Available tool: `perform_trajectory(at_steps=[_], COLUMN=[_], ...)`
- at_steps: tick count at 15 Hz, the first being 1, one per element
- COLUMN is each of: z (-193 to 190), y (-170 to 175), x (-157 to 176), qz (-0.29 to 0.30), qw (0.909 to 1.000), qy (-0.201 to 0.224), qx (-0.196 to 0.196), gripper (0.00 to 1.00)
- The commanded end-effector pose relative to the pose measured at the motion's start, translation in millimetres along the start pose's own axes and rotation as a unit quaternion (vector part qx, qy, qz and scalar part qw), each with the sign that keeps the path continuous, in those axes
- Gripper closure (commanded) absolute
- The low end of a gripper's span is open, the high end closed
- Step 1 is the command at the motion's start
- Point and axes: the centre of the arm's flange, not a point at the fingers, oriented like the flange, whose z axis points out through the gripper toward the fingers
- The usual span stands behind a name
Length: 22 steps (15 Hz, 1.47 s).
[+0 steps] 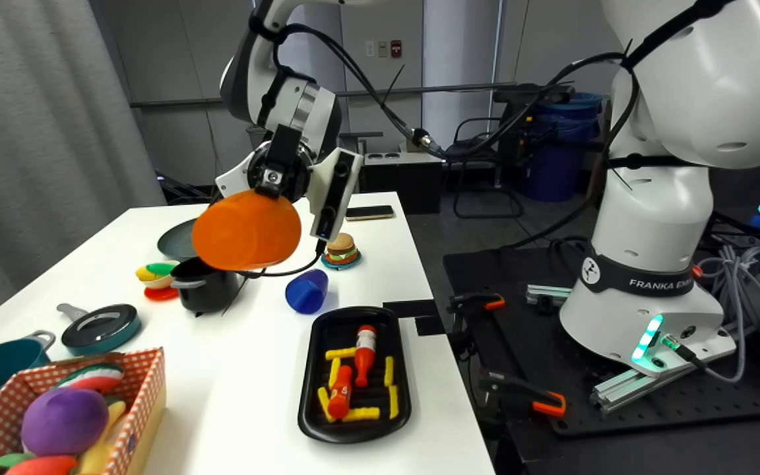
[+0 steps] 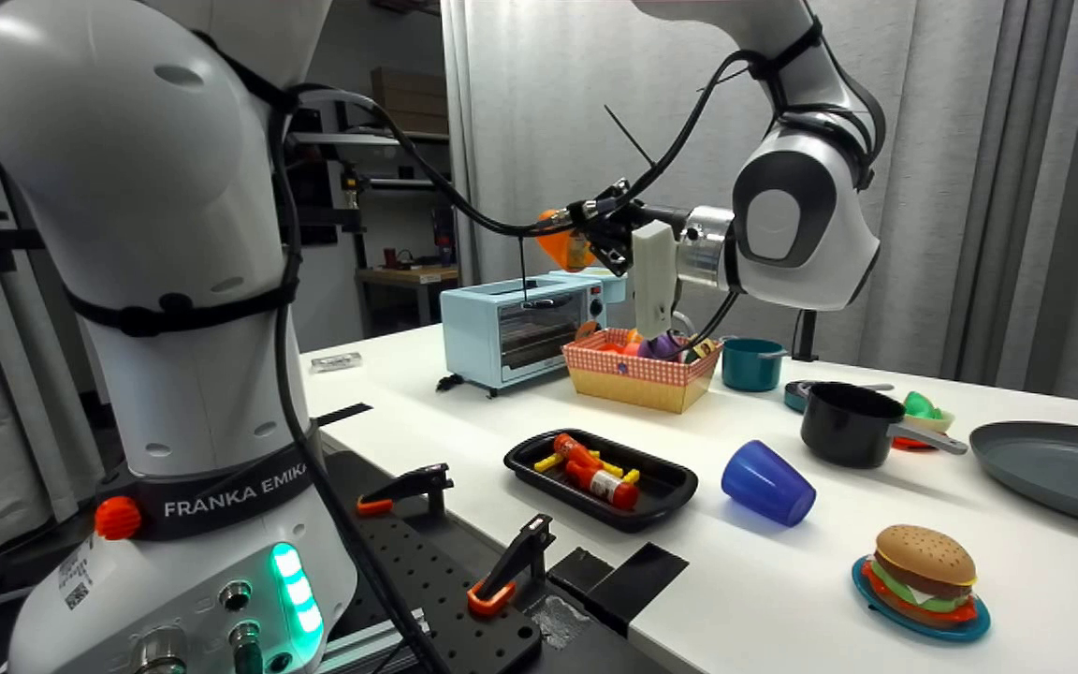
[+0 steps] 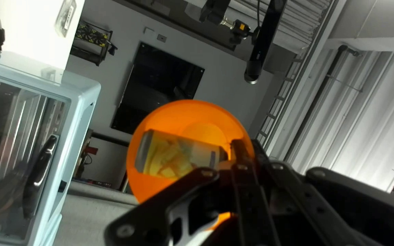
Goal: Pour the content of the orange cup onto the black tray
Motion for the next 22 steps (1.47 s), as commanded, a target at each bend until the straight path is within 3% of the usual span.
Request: perform_trajectory(at_steps=[1, 7, 11, 19, 22], z=[7.4, 2.7, 6.1, 11.6, 13.1], y=[2.4, 0.8, -0.5, -3.6, -8.5], x=[0.5, 4.3, 8.2, 10.4, 11.9], qz=[0.004, -0.022, -0.041, -0.063, -0.094], qw=[0.9997, 0.999, 0.9943, 0.9883, 0.9798], qy=[-0.023, 0.005, 0.032, 0.051, 0.082], qx=[0.003, 0.038, 0.093, 0.129, 0.156], gripper=[0.99, 0.99, 0.99, 0.99, 0.99])
